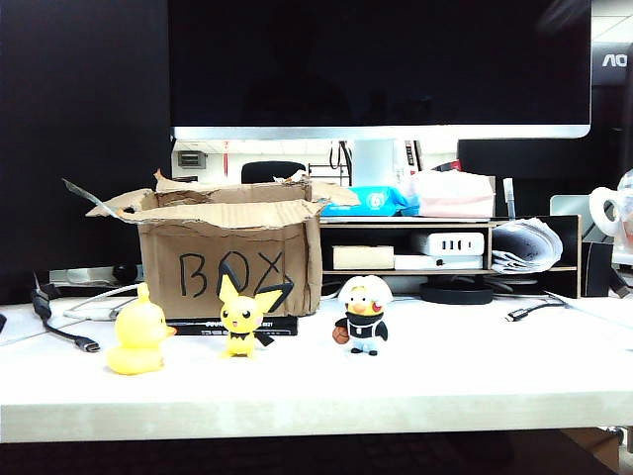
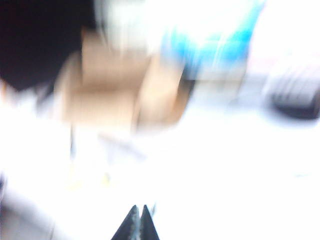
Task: Put the doll that is least similar in color compared to the others into the paper box.
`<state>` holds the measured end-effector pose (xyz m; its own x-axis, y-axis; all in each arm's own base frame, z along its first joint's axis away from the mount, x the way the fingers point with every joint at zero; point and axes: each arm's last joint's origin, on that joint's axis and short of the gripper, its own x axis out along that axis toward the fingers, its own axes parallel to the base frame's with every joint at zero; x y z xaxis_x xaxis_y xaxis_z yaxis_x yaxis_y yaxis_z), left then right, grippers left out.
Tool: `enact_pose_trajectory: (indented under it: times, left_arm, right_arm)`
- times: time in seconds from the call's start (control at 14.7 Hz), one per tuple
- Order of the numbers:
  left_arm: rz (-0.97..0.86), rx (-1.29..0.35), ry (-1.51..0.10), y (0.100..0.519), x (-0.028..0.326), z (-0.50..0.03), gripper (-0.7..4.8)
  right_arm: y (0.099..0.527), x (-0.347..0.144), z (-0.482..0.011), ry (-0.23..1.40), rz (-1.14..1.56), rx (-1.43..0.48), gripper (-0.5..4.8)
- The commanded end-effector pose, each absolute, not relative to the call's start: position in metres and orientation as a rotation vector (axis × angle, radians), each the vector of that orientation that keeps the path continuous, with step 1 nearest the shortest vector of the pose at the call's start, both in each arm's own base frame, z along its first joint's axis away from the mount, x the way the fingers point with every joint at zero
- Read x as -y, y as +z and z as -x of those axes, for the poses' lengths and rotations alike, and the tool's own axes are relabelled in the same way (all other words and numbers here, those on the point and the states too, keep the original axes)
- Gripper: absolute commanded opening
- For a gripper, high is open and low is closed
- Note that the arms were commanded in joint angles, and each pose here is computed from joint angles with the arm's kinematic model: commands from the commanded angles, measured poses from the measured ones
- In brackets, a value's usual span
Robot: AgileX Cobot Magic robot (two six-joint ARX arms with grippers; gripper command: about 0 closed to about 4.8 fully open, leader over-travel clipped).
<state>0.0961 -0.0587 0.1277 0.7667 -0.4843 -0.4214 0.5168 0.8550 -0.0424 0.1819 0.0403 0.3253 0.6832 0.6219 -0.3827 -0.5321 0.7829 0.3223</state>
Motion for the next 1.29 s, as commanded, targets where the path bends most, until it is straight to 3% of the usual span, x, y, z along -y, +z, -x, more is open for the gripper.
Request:
enact_pose_trajectory:
  times: [0.07, 0.2, 0.34, 0.54, 0.95, 1.29]
  left_arm:
    - [-0.073, -0.422, -0.548, 0.129, 0.059, -0.097, -0.05]
    - [-0.074, -0.422, -0.549, 0.129, 0.059, -0.097, -0.05]
    - [-0.074, -0.422, -0.549, 0.129, 0.059, -0.097, -0.05]
    - [-0.074, -0.422, -0.549, 0.129, 0.059, -0.097, -0.05]
    - [-0.073, -0.422, -0.549, 0.129, 0.059, -0.097, -0.05]
    - [-0.074, -0.422, -0.549, 0.129, 0.059, -0.097, -0.05]
  right_arm:
    - [0.307, -0.081, -0.221, 0.744, -0.024, -0.760, -0.09]
    - [0.288, -0.117, -0.238, 0.746, 0.090, -0.880, -0.04]
    - [0.254, -0.159, -0.247, 0.812, 0.200, -0.998, 1.33]
    - [0.236, -0.185, -0.244, 0.672, 0.389, -0.998, 4.79]
    - [0.227, -0.203, -0.256, 0.684, 0.400, -0.884, 4.79]
    - [0.200, -0.210, -0.267, 0.663, 0.392, -0.945, 4.79]
